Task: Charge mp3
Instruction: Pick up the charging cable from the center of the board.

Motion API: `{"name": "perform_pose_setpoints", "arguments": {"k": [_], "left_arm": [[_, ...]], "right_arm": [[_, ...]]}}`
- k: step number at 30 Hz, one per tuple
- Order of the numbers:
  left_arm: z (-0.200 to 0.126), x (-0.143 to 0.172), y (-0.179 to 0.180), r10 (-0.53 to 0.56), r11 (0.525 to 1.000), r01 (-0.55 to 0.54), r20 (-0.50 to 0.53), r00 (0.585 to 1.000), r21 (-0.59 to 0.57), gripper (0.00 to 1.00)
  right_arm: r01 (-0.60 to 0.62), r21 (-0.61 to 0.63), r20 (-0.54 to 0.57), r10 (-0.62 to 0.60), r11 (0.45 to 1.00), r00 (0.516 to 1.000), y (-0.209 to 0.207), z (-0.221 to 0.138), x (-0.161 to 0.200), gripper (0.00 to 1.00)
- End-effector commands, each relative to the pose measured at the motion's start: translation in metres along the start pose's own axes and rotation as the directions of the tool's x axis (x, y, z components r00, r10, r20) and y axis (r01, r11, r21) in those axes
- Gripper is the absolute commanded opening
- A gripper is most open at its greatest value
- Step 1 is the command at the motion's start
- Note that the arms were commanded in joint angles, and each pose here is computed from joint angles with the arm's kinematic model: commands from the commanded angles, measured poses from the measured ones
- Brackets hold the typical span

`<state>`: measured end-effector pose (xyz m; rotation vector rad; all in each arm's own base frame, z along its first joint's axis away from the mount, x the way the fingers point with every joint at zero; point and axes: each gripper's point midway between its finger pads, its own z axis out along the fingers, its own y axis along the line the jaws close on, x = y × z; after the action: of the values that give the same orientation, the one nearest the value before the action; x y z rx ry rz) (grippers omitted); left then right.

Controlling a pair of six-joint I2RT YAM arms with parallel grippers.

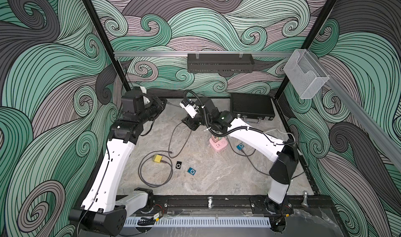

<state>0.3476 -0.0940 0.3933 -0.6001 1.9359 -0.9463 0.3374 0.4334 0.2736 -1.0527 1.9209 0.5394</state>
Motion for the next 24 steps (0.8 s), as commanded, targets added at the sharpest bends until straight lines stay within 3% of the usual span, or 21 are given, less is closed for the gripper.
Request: {"name": "perform_pose_setpoints", "arguments": {"k": [1, 6, 10, 14, 18, 24], "left_arm": [[-0.003, 0.007, -0.001, -0.008, 1.0, 0.008, -0.03, 1.0, 0.008, 0.08], [-0.009, 0.008, 0.002, 0.009, 1.0, -0.01, -0.027, 1.0, -0.011, 0.08], [-0.011, 0.007, 0.004, 0.026, 1.0, -0.026, -0.018, 1.0, -0.017, 0.08], [-0.007, 0.01, -0.007, 0.055, 0.997, -0.053, -0.024, 0.998, 0.062, 0.08], [-0.007, 0.013, -0.01, 0.072, 0.991, -0.072, -0.004, 0.997, 0.113, 0.08], [-0.012, 0.021, -0.025, 0.102, 0.973, -0.1, 0.002, 0.995, 0.208, 0.08]], "right_arm": [[0.099, 0.06, 0.135, -0.106, 0.993, 0.985, 0.002, -0.012, -0.041, 0.47], [0.086, 0.092, 0.194, -0.103, 0.992, 0.976, 0.001, -0.021, -0.047, 0.42], [0.104, -0.024, 0.187, -0.098, 0.994, 0.977, 0.023, -0.041, -0.039, 0.4], [-0.03, -0.135, 0.205, 0.057, 0.99, 0.977, 0.037, -0.065, -0.028, 0.44], [-0.245, -0.364, 0.225, 0.34, 0.898, 0.913, 0.062, -0.075, -0.026, 0.51], [-0.368, -0.556, 0.214, 0.556, 0.746, 0.803, 0.077, -0.073, -0.047, 0.58]]}}
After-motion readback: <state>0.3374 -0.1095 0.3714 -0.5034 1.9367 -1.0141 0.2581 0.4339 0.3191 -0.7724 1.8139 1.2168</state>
